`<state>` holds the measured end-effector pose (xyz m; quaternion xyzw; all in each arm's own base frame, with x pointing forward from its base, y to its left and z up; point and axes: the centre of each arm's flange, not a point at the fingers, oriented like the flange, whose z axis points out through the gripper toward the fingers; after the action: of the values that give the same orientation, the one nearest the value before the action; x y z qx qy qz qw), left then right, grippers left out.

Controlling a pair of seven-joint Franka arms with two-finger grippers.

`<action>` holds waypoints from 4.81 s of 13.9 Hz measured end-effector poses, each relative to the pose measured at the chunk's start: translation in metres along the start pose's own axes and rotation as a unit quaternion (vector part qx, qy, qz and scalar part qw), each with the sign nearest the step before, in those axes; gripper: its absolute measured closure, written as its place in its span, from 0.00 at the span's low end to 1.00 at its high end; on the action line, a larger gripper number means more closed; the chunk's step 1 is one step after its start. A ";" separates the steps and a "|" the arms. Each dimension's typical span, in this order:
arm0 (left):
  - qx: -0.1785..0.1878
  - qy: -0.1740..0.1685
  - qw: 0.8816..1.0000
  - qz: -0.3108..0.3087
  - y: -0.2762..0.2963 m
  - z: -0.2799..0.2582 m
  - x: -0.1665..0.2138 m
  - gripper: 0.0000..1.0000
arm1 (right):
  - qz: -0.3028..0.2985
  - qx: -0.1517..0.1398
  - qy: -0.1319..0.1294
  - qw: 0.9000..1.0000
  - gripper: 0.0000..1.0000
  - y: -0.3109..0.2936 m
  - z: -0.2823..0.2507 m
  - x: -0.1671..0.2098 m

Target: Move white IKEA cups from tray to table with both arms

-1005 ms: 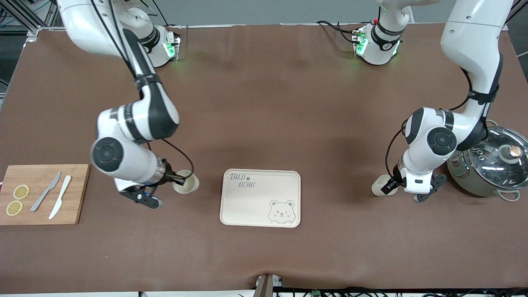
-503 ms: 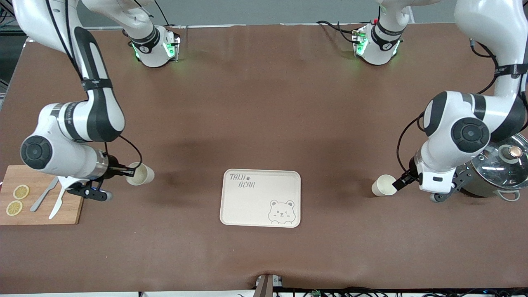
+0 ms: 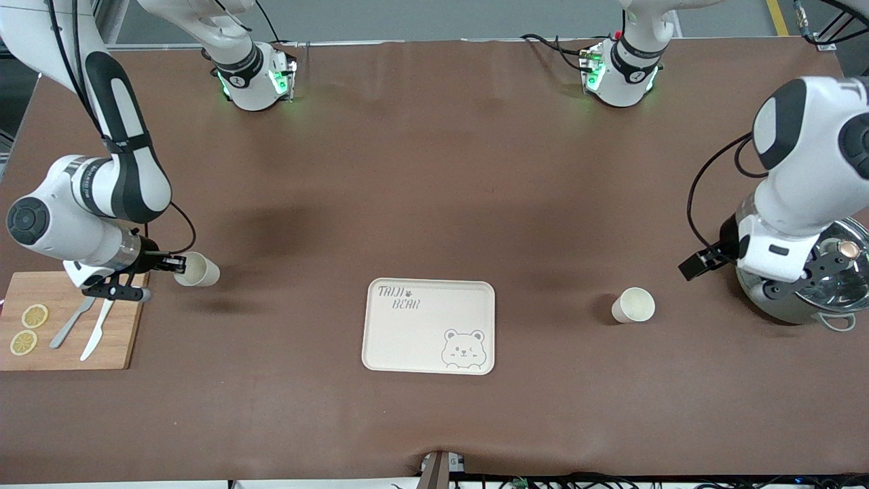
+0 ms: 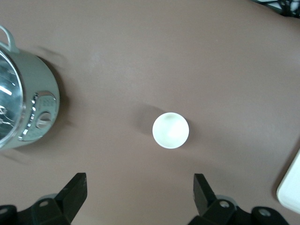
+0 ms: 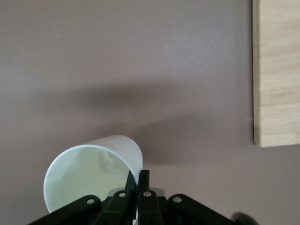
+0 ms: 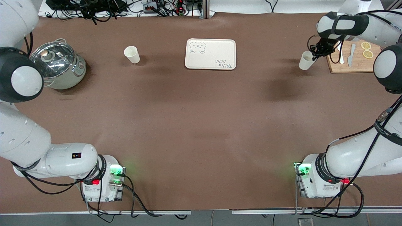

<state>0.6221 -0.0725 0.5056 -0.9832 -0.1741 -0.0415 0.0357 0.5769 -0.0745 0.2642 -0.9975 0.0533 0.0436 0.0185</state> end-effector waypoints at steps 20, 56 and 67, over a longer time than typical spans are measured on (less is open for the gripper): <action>0.026 -0.019 0.995 0.098 -0.045 -0.103 -0.019 0.00 | -0.029 0.018 -0.002 0.999 0.00 0.031 -0.112 0.027; -0.017 -0.028 0.988 0.153 -0.069 -0.134 -0.063 0.00 | -0.002 -0.021 0.024 0.999 0.00 -0.018 -0.374 -0.095; -0.035 -0.015 0.987 0.155 -0.065 -0.149 -0.062 0.00 | -0.012 -0.022 0.025 0.999 0.00 -0.028 -0.375 -0.096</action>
<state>0.5315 -0.0456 0.6516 -0.9995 -0.0188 -0.0264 0.0044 0.5165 -0.0522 0.6473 -0.9990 0.0405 0.0200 -0.0042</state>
